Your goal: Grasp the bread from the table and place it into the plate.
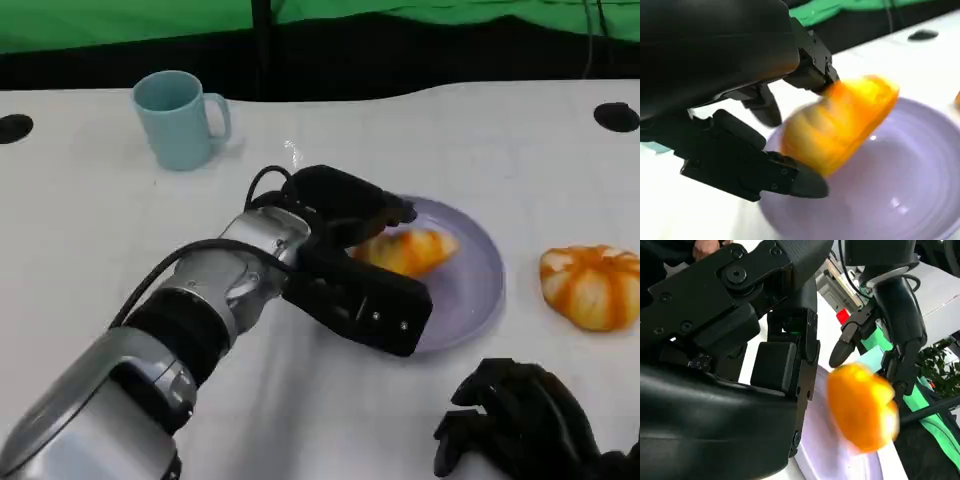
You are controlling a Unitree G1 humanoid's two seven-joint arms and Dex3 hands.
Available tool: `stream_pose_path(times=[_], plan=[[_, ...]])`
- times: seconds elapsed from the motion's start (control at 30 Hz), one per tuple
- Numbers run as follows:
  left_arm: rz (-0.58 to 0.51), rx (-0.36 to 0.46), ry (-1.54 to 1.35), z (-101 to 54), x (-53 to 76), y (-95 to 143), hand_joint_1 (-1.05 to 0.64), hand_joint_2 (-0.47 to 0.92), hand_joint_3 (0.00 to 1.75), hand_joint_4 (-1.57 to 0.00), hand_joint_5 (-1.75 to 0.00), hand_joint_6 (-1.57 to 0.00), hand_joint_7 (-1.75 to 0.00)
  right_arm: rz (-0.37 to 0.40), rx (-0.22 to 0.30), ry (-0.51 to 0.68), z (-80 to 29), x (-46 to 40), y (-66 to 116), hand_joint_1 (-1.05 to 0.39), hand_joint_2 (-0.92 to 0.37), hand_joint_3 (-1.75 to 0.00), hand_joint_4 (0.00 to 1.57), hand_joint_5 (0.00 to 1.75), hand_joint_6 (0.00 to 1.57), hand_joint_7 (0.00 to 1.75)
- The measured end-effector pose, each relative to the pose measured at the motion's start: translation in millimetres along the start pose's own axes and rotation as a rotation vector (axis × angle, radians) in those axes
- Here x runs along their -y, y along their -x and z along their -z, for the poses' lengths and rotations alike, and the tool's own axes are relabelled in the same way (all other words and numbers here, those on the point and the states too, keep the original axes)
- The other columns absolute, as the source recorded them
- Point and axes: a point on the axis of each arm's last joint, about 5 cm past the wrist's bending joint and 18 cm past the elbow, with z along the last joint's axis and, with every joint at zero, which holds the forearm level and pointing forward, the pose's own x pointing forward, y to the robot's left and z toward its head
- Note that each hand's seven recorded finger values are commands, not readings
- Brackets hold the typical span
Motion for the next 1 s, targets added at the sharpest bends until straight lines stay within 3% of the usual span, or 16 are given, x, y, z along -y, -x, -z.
stream_pose_path(times=[0.4,0.7,0.8,1.0], plan=[[0.034,-0.007,-0.057,-4.3,-15.8,2.3,-0.99,0.92,0.35,-0.21,-0.14,-0.19,0.0,-0.002,-0.002,-0.005,-0.1,-0.2,-0.1,-1.03,-0.74,0.0,1.56,0.76,1.57,0.36],[0.002,0.006,-0.046,-0.6,-23.7,8.3,-0.94,0.92,0.33,-0.29,-0.16,-0.22,-0.02,-0.002,-0.002,-0.005,-0.6,-0.6,-0.3,-1.03,-0.74,0.0,1.55,0.76,1.57,0.36],[-0.032,0.03,0.01,5.7,-20.7,15.7,-0.89,0.92,0.29,-0.38,-0.19,-0.28,-0.04,-0.002,0.0,-0.006,-0.6,-0.5,-0.2,-1.03,-0.74,0.0,1.56,0.76,1.57,0.36],[-0.16,0.085,0.183,19.4,-2.5,34.9,-0.74,0.92,0.3,-0.57,-0.29,-0.43,-0.1,-0.008,0.001,-0.005,-0.9,-0.1,-0.1,-1.04,-0.74,0.0,1.57,0.75,1.57,0.36]])
